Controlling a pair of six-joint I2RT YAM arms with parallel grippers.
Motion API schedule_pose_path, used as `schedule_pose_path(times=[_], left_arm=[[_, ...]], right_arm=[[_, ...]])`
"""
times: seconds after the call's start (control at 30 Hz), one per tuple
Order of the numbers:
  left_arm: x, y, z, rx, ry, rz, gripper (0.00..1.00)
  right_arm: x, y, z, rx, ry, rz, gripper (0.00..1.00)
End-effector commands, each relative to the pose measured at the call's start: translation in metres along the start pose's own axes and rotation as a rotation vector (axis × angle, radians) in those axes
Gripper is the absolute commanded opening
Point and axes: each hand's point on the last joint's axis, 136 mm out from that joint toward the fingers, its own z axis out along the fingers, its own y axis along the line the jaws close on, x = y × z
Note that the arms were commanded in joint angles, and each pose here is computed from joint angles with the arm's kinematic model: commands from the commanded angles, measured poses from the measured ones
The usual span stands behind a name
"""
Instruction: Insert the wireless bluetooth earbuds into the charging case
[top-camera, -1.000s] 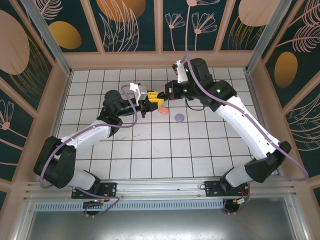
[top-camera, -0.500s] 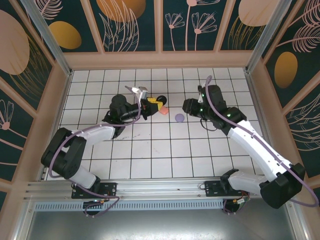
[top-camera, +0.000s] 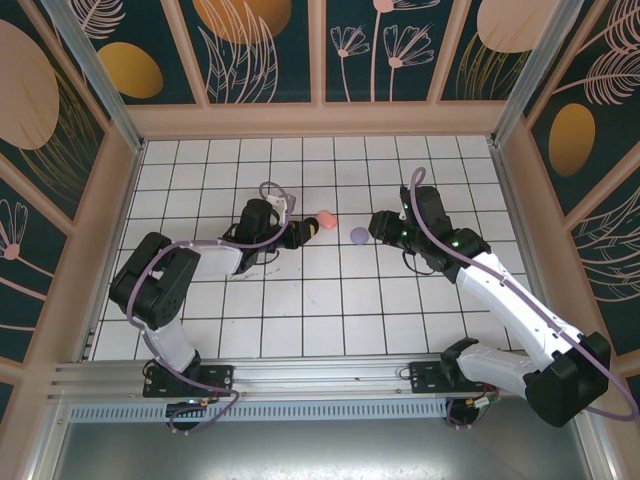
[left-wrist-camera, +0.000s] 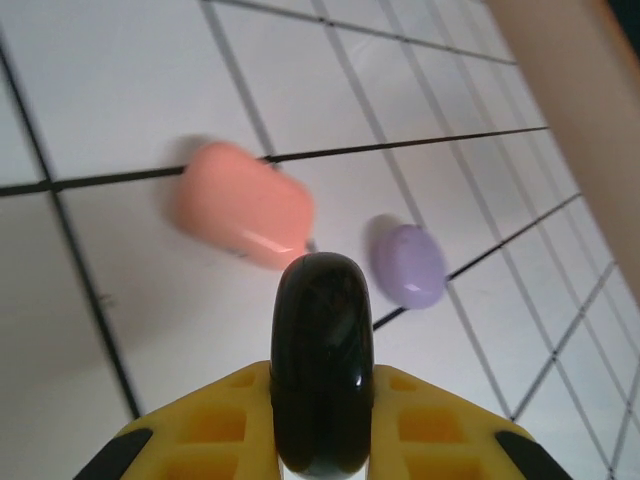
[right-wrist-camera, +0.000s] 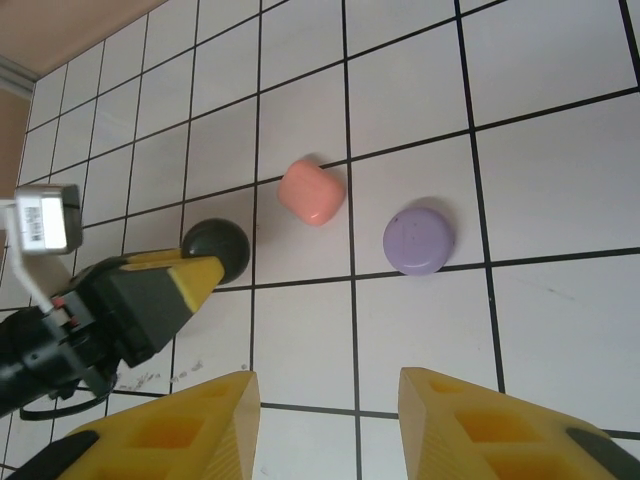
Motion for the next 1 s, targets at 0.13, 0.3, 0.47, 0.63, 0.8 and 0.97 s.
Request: schedule_pose_path(times=[0.13, 0.3, 0.47, 0.63, 0.8, 0.97], left_arm=[[-0.002, 0.036, 0.004, -0.091, 0.031, -0.068, 0.06], [-0.003, 0.051, 0.006, -0.132, 0.058, -0.093, 0.36], [-0.03, 0.071, -0.018, -0.225, -0.012, -0.106, 0.99], [-0.078, 0.066, -0.069, -0.323, -0.141, -0.022, 0.99], [-0.119, 0.047, -0.132, -0.428, -0.381, 0.193, 0.99], [-0.133, 0.041, -0.211, -0.61, -0.73, 0.432, 0.99]], right_arm=[[-0.015, 0.004, -0.008, 0.005, -0.066, -0.006, 0.42], [-0.019, 0.004, -0.012, 0.012, -0.076, -0.011, 0.5], [-0.033, -0.004, -0.025, 0.075, -0.131, -0.029, 0.87], [-0.067, -0.029, -0.044, 0.158, -0.256, -0.015, 0.99], [-0.108, -0.101, -0.062, 0.438, -0.48, -0.003, 0.99], [-0.113, -0.174, -0.056, 0.604, -0.674, -0.1, 0.99]])
